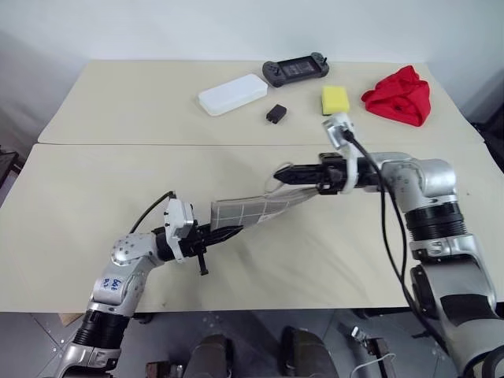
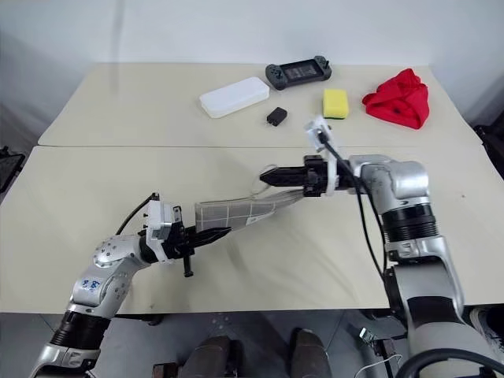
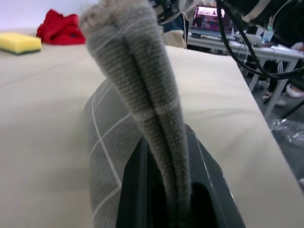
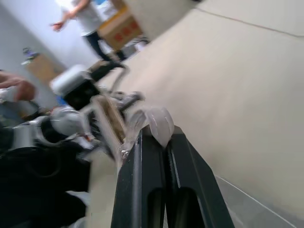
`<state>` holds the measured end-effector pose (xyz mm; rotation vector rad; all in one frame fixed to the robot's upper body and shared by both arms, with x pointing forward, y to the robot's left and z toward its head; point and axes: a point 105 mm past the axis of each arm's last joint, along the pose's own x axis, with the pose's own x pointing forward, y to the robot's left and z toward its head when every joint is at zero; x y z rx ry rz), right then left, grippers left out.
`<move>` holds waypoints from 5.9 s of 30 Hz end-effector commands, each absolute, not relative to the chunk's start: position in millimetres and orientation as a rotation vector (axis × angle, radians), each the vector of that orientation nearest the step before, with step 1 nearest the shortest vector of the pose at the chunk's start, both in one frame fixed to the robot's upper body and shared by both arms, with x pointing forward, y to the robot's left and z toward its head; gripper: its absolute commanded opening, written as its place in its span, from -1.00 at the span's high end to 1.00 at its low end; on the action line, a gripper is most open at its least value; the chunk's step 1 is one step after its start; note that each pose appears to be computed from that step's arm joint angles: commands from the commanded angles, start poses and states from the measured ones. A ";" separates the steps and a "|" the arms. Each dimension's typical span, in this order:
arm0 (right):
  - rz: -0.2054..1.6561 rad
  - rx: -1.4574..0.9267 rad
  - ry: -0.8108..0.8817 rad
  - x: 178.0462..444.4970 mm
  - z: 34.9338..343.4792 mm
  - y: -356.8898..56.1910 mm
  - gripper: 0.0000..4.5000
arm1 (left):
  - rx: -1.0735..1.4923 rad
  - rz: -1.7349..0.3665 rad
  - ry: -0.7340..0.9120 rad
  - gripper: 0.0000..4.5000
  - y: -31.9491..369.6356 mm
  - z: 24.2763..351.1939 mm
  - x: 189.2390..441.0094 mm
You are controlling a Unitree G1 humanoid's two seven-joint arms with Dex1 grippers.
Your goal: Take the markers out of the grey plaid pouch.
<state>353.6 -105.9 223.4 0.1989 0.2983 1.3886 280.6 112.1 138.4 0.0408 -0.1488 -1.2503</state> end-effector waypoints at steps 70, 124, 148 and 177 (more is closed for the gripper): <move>1.027 -0.148 0.019 359.3 227.9 -202.3 0.99 | -0.129 -1.046 -0.233 1.00 159.0 185.4 308.3; 1.402 -0.513 0.112 306.3 225.8 -133.2 0.99 | -0.049 -1.389 -0.203 1.00 58.8 140.3 306.2; 1.403 -0.710 0.203 308.1 213.2 -104.1 0.17 | -0.016 -1.340 -0.219 1.00 60.8 134.0 301.9; 1.343 -0.983 0.361 308.8 183.0 -101.1 -0.56 | -0.006 -1.343 -0.215 1.00 58.7 133.1 301.2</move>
